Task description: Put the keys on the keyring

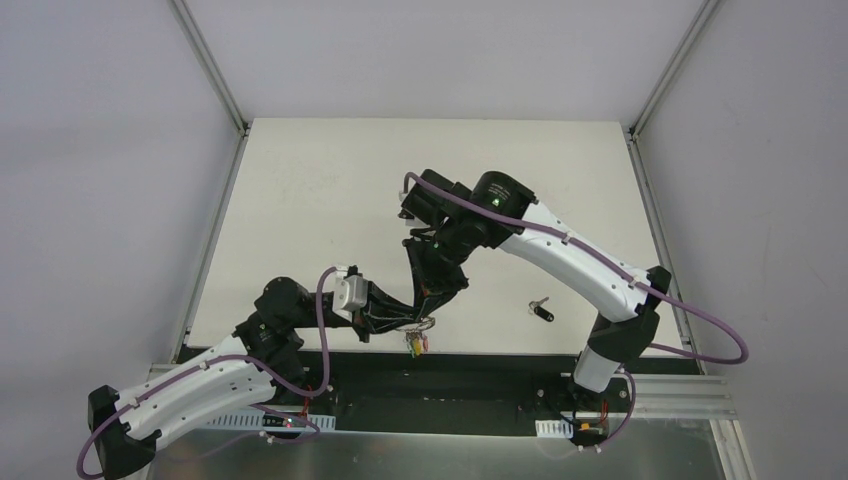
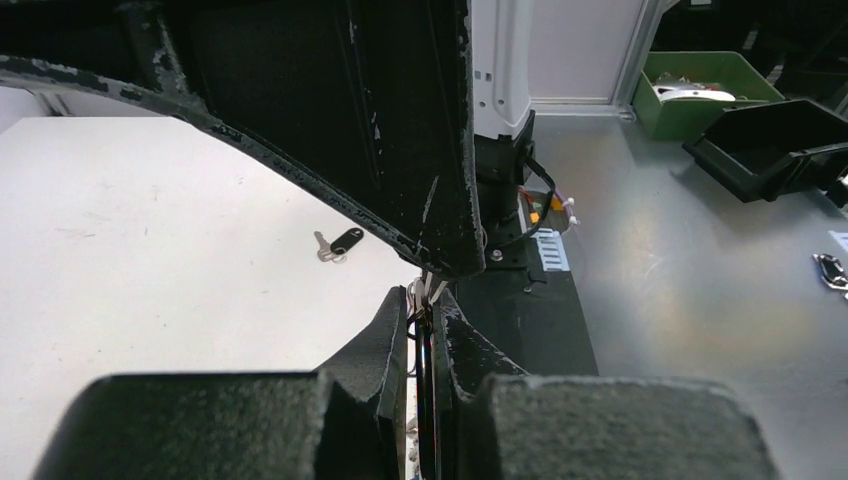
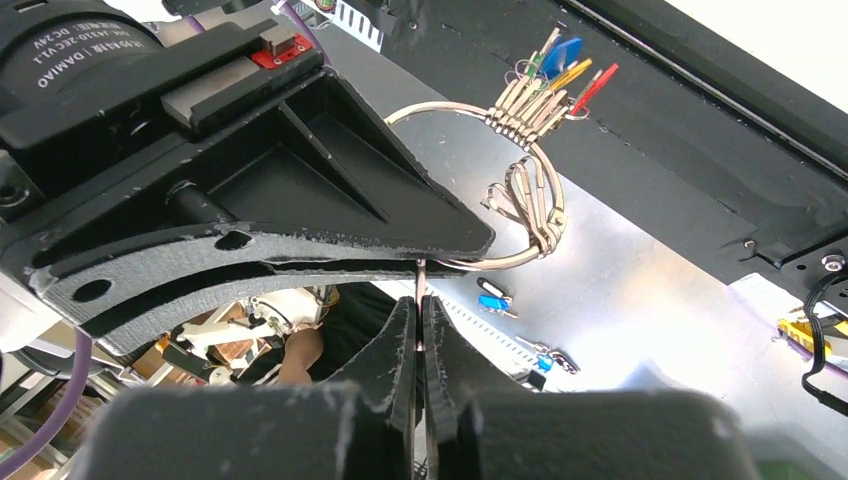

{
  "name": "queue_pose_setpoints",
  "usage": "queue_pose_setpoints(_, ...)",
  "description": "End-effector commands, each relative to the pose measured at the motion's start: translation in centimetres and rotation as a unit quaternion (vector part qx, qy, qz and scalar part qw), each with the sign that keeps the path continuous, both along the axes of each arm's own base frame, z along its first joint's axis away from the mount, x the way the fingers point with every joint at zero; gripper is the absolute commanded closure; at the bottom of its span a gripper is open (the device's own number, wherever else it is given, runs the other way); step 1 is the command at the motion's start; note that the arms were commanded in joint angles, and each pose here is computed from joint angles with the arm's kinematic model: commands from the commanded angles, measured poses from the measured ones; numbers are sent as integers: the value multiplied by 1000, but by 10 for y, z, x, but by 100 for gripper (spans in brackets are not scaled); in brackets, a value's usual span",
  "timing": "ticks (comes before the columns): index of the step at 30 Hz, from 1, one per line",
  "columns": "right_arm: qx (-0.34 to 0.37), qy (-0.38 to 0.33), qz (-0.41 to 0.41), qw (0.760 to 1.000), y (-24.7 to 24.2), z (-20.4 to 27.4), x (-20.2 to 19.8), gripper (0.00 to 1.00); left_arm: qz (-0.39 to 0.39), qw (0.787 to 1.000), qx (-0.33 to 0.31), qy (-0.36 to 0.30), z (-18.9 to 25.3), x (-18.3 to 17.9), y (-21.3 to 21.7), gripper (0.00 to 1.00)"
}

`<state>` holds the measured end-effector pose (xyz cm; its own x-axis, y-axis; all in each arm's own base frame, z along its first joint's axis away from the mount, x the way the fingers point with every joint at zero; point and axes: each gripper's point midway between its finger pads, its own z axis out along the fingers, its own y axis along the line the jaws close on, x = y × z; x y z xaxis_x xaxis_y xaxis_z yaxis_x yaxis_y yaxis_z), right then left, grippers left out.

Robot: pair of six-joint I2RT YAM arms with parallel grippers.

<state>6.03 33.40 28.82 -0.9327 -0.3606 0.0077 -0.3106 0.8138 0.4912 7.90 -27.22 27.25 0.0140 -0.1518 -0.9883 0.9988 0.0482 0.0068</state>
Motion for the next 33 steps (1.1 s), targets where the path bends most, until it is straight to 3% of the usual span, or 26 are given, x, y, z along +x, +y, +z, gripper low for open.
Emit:
queue_pose_setpoints(1,24,5,-15,1000,0,13,-7,100,-9,997,-79,-14,55,-7,4,100)
queue_pose_setpoints(3,32,-2,-19,999,1,15,-5,99,-2,996,-85,-5,59,-5,6,100)
queue_pose_setpoints(10,108,-98,-44,988,-2,41,16,57,12,997,-77,31,59,-1,7,100)
queue_pose_setpoints(13,157,-152,-56,974,-5,57,26,51,27,996,-63,49,54,5,5,100)
queue_pose_setpoints(16,161,-234,-76,956,-22,61,46,47,51,995,-47,75,48,14,5,100)
queue_pose_setpoints(24,155,-420,-210,869,-93,63,102,34,164,979,-37,112,44,44,26,100)
queue_pose_setpoints(27,122,-442,-246,854,-113,39,115,31,212,969,-33,125,42,56,37,100)
queue_pose_setpoints(33,46,-420,-311,851,-140,-24,134,27,296,939,-34,174,37,77,57,100)
